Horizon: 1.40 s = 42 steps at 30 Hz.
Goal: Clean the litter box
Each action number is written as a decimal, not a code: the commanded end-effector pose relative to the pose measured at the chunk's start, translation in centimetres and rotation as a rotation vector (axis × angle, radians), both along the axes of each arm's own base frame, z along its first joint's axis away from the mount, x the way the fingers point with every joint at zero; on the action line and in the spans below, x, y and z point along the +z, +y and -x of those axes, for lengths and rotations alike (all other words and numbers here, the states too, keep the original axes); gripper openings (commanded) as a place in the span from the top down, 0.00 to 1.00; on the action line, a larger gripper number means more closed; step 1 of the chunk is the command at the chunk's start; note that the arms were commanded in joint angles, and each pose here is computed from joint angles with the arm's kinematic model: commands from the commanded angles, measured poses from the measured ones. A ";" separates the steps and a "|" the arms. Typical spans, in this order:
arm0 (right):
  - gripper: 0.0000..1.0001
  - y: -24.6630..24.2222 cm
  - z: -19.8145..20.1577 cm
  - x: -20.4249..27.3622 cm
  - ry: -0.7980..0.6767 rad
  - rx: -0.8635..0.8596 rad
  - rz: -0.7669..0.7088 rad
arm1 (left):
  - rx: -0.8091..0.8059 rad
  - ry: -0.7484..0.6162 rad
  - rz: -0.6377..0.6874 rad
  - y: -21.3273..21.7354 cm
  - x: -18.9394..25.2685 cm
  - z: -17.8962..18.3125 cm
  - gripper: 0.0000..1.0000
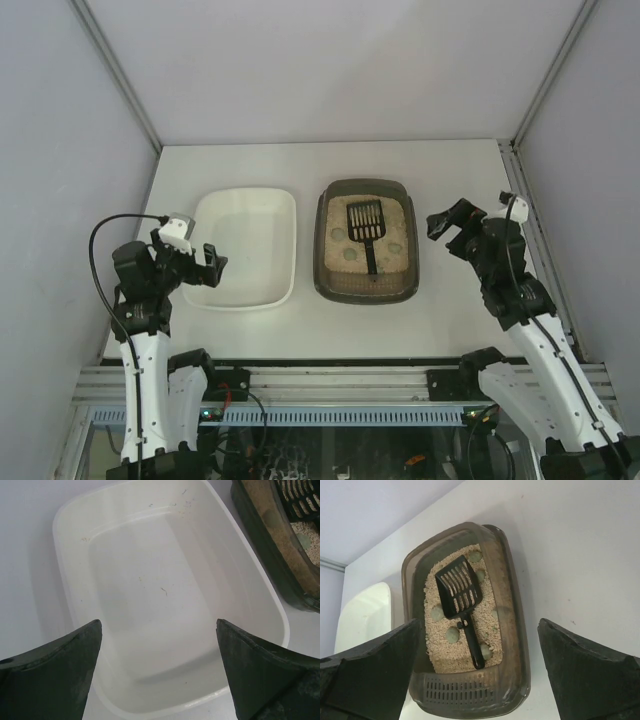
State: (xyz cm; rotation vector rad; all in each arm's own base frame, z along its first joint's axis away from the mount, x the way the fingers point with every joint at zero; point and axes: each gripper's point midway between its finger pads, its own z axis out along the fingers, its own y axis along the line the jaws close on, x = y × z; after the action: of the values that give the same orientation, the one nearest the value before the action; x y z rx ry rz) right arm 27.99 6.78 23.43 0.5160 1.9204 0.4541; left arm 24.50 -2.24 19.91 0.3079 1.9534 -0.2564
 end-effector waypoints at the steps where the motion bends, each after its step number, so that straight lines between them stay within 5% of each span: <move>1: 0.00 -1.4 0.6 2.5 -0.109 -0.105 0.014 | -0.032 -0.026 0.010 -0.6 0.3 -0.1 0.00; 6: 0.00 -3.9 2.0 2.4 -0.120 -0.273 -0.059 | -0.027 -0.015 0.082 -1.4 0.5 0.2 0.00; 9: 0.00 -3.0 2.9 3.3 -0.192 -0.176 -0.075 | -0.087 -0.027 0.158 -3.0 2.1 0.7 0.00; 13: 0.24 0.4 3.1 4.3 -0.301 0.069 -0.032 | 0.020 -0.034 0.250 -2.5 4.4 0.2 0.00; 17: 0.30 2.2 1.3 1.3 -0.153 0.158 0.020 | 0.176 0.024 0.269 -0.8 4.5 0.4 0.00; 22: 0.23 3.4 -1.2 -3.5 0.118 0.155 0.258 | 0.345 0.129 0.166 2.0 5.0 1.9 0.00; 26: 0.38 6.0 -2.2 -3.7 0.206 0.192 0.433 | 0.353 0.091 0.082 3.1 6.6 1.3 0.00; 29: 0.56 7.3 -2.5 -4.9 0.266 0.212 0.424 | 0.420 0.053 0.045 4.6 7.5 0.6 0.00; 32: 0.57 8.8 -2.5 -7.0 0.332 0.264 0.386 | 0.436 0.073 -0.017 5.1 8.2 -0.5 0.00; 36: 0.56 10.4 -2.4 -9.7 0.413 0.313 0.387 | 0.419 0.265 -0.208 4.5 5.4 -3.5 0.00; 39: 0.56 10.9 -2.2 -11.3 0.462 0.318 0.387 | 0.287 0.264 -0.107 1.3 5.2 -5.0 0.00; 42: 0.56 11.8 -2.3 -12.7 0.489 0.338 0.393 | 0.186 0.083 0.049 -2.0 8.3 -7.0 0.00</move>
State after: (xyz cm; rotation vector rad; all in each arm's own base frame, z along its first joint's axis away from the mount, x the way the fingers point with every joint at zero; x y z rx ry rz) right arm 29.46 16.72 10.02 0.0243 2.5287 0.0917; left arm 29.89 -1.18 23.17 0.0446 2.2897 -0.0254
